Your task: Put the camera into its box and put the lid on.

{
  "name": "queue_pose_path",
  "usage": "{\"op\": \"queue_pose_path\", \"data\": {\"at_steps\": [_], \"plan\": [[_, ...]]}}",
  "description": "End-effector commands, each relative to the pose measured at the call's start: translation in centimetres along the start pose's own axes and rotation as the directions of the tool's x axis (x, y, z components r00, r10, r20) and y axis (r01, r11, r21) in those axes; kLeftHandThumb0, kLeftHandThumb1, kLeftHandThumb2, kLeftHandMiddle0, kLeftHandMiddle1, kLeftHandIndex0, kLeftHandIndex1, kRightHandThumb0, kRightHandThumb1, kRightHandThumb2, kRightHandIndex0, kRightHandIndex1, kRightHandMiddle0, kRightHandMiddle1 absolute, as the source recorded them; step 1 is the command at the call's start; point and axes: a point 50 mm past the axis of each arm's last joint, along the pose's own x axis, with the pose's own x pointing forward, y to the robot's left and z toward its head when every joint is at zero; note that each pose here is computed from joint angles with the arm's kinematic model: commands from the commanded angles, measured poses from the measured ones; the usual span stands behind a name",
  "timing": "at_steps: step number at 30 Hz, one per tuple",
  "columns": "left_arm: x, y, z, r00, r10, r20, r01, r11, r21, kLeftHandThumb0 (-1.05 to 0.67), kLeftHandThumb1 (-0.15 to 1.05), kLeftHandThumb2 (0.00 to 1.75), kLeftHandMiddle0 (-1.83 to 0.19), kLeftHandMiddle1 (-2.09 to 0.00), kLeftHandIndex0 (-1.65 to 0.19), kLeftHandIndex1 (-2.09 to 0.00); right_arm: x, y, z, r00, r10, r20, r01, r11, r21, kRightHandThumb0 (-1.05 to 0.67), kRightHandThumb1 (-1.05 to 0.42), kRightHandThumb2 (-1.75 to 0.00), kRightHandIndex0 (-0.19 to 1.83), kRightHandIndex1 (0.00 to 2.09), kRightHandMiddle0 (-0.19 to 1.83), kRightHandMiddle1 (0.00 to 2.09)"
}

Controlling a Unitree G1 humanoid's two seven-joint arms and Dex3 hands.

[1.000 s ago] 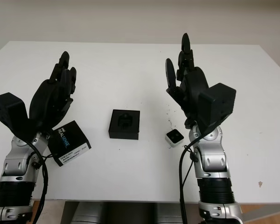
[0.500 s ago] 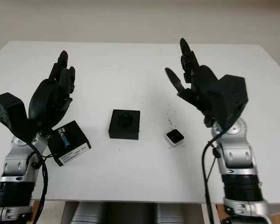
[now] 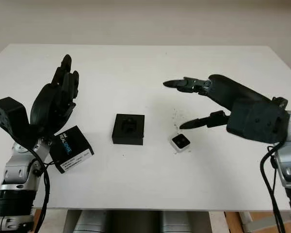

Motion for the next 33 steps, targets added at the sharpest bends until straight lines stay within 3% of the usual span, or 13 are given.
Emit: {"op": "queue_pose_path", "data": {"at_steps": [1, 4, 13, 14, 15, 16, 18, 19, 22, 26, 33], "plan": [[0.2, -0.1, 0.5, 1.0, -0.01, 0.016, 0.009, 1.0, 0.006, -0.84, 1.05, 0.61, 0.19, 0.0, 0.19, 0.0, -0.3, 0.1, 0.5, 0.999, 0.033, -0.005, -0.033, 0.998, -0.052, -0.3, -0.82, -0.05, 0.34, 0.15, 0.4, 0.13], [0.2, 0.0, 0.6, 1.0, -0.011, 0.016, 0.011, 1.0, 0.004, -0.83, 1.05, 0.61, 0.19, 0.0, 0.19, 0.0, -0.1, 0.6, 0.9, 0.998, 0.062, 0.012, -0.061, 0.992, -0.107, -0.27, -0.81, -0.05, 0.39, 0.15, 0.46, 0.13], [0.4, -0.2, 0.7, 1.0, -0.02, 0.02, 0.02, 1.0, 0.008, -0.83, 1.05, 0.6, 0.19, 0.0, 0.19, 0.0, 0.7, 2.3, 1.2, 0.993, 0.118, 0.004, -0.11, 0.934, -0.339, -0.44, -0.81, -0.05, 0.5, 0.18, 0.55, 0.19], [0.4, -0.3, 0.7, 1.0, -0.02, 0.021, 0.02, 1.0, 0.009, -0.83, 1.05, 0.6, 0.19, 0.0, 0.19, 0.0, 0.8, 2.5, 0.8, 0.993, 0.114, 0.003, -0.106, 0.931, -0.349, -0.46, -0.81, -0.05, 0.5, 0.22, 0.48, 0.35], [0.3, -0.3, 0.7, 1.0, -0.021, 0.021, 0.021, 1.0, 0.011, -0.83, 1.05, 0.6, 0.19, 0.0, 0.19, 0.0, 0.9, 2.7, 0.5, 0.994, 0.11, 0.001, -0.102, 0.93, -0.352, -0.46, -0.81, -0.05, 0.49, 0.3, 0.33, 0.63], [0.3, -0.3, 0.7, 1.0, -0.021, 0.021, 0.02, 1.0, 0.011, -0.84, 1.05, 0.6, 0.19, 0.0, 0.19, 0.0, 1.0, 2.9, 0.2, 0.994, 0.108, -0.004, -0.103, 0.929, -0.357, -0.47, -0.81, -0.05, 0.36, 0.56, 0.18, 0.93], [0.3, -0.3, 0.7, 1.0, -0.021, 0.021, 0.021, 1.0, 0.01, -0.84, 1.05, 0.6, 0.19, 0.0, 0.19, 0.0, 1.1, 3.1, -0.3, 0.994, 0.105, -0.009, -0.102, 0.927, -0.361, -0.47, -0.82, -0.05, 0.12, 1.02, 0.05, 1.16], [0.3, -0.3, 0.7, 1.0, -0.02, 0.019, 0.02, 1.0, 0.01, -0.84, 1.05, 0.6, 0.19, 0.0, 0.19, 0.0, 1.0, 3.3, -0.5, 0.994, 0.105, -0.016, -0.104, 0.925, -0.365, -0.47, -0.83, -0.06, 0.07, 1.1, 0.03, 1.19], [0.2, -0.3, 0.7, 1.0, -0.018, 0.017, 0.017, 1.0, 0.009, -0.84, 1.05, 0.6, 0.19, 0.0, 0.19, 0.0, 1.0, 3.5, -1.0, 0.994, 0.102, -0.031, -0.106, 0.921, -0.375, -0.47, -0.85, -0.06, 0.0, 1.16, -0.01, 1.19], [0.2, -0.4, 0.7, 1.0, -0.015, 0.019, 0.015, 1.0, 0.008, -0.84, 1.05, 0.6, 0.19, 0.0, 0.19, 0.0, 0.9, 3.8, -1.6, 0.996, 0.087, -0.022, -0.088, 0.916, -0.392, -0.48, -0.86, -0.06, 0.04, 1.09, 0.02, 1.04], [0.2, -0.5, 0.7, 1.0, -0.018, 0.017, 0.018, 1.0, 0.005, -0.84, 1.05, 0.6, 0.19, 0.0, 0.19, 0.0, 0.8, 4.2, -2.6, 0.997, 0.065, -0.03, -0.072, 0.909, -0.41, -0.47, -0.87, -0.06, 0.05, 1.08, 0.05, 1.0]]}}
